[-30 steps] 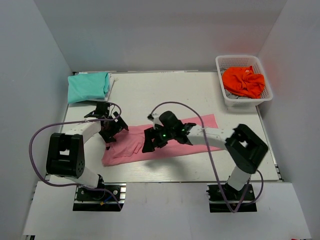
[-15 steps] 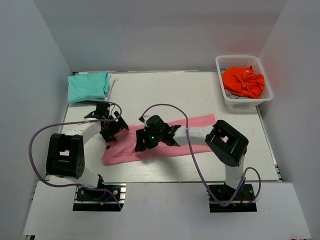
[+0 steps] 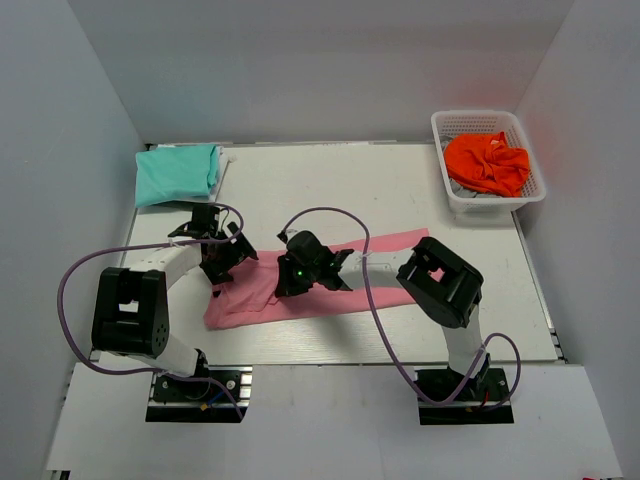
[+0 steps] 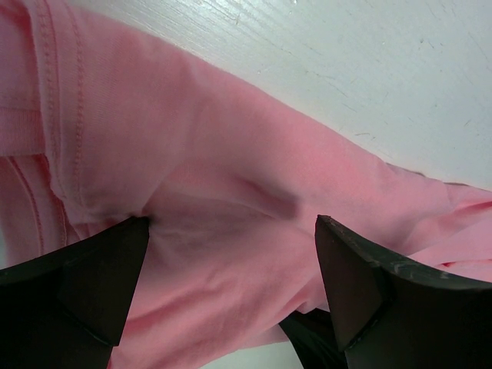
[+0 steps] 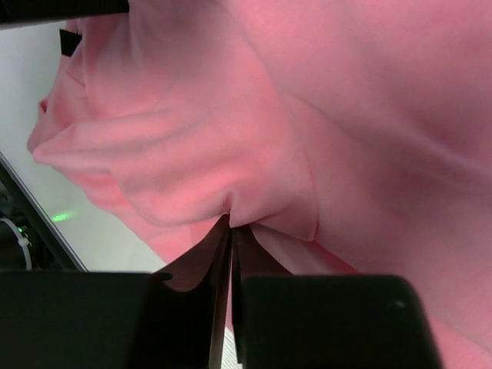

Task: Fold and stack the t-shirts
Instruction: Fold the other side of the tshirt into a rectangle

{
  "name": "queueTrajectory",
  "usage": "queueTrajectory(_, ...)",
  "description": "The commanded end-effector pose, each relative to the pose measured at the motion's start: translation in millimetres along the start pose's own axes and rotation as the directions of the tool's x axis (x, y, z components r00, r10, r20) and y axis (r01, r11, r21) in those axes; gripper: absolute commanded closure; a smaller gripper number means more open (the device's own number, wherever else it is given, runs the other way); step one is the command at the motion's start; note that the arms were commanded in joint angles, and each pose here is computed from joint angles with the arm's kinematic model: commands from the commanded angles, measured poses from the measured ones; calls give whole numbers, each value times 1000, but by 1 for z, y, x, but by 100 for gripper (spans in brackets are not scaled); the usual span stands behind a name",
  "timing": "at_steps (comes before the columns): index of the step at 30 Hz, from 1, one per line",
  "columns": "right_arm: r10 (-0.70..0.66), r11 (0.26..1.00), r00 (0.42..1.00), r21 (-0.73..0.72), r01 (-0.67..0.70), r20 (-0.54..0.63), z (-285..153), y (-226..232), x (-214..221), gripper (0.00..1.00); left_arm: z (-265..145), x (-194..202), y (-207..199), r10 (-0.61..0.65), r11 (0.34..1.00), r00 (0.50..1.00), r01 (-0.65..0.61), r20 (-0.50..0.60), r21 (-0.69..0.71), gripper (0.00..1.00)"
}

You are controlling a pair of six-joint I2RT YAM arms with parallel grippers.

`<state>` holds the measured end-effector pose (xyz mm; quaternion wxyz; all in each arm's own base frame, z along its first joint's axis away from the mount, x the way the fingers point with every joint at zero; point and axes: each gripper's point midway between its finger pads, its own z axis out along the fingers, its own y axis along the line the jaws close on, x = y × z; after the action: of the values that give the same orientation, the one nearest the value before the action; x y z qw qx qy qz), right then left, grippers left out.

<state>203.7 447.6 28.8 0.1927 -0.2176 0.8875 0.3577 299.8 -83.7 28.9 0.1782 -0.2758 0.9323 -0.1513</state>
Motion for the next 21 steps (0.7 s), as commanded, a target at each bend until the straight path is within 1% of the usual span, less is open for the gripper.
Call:
queueTrajectory(1,14,1000,999,-26,-14,31,0,15,-15,96,12,14,24,12,997,999,-14,-30,-73,0)
queueTrajectory(2,15,1000,999,-27,-14,32,-1,17,-18,99,12,13,25,12,997,1000,-14,-23,-81,0)
queueTrajectory(4,27,1000,1000,2,-27,-9,-4,15,-10,100,14,14,27,11,996,999,-14,-30,-87,0)
queueTrajectory(5,32,999,999,3,-32,-9,-7,17,-14,100,14,14,27,11,996,999,-14,-30,-87,0)
queueTrajectory(6,40,999,998,37,-38,-53,-11,13,-5,100,14,14,27,11,996,999,-14,-30,-87,0)
queueTrajectory(8,43,998,997,53,-39,-66,-17,14,-5,100,13,10,25,13,996,1000,-14,-17,-88,0)
queueTrajectory(9,57,996,993,78,-49,-103,-21,10,4,100,15,10,28,12,995,1000,-14,-18,-101,0)
queueTrajectory(13,70,992,987,115,-53,-146,-32,6,12,100,15,10,32,12,992,1000,-14,-12,-123,0)
queueTrajectory(15,73,991,985,125,-54,-155,-34,5,15,100,15,10,32,12,992,1000,-14,-12,-123,0)
queueTrajectory(18,75,982,988,182,-49,-139,-41,-4,14,100,14,6,31,14,992,1000,-14,1,-124,0)
queueTrajectory(21,70,963,990,266,-35,-121,-49,-22,11,100,18,8,34,12,991,1000,-13,-13,-136,0)
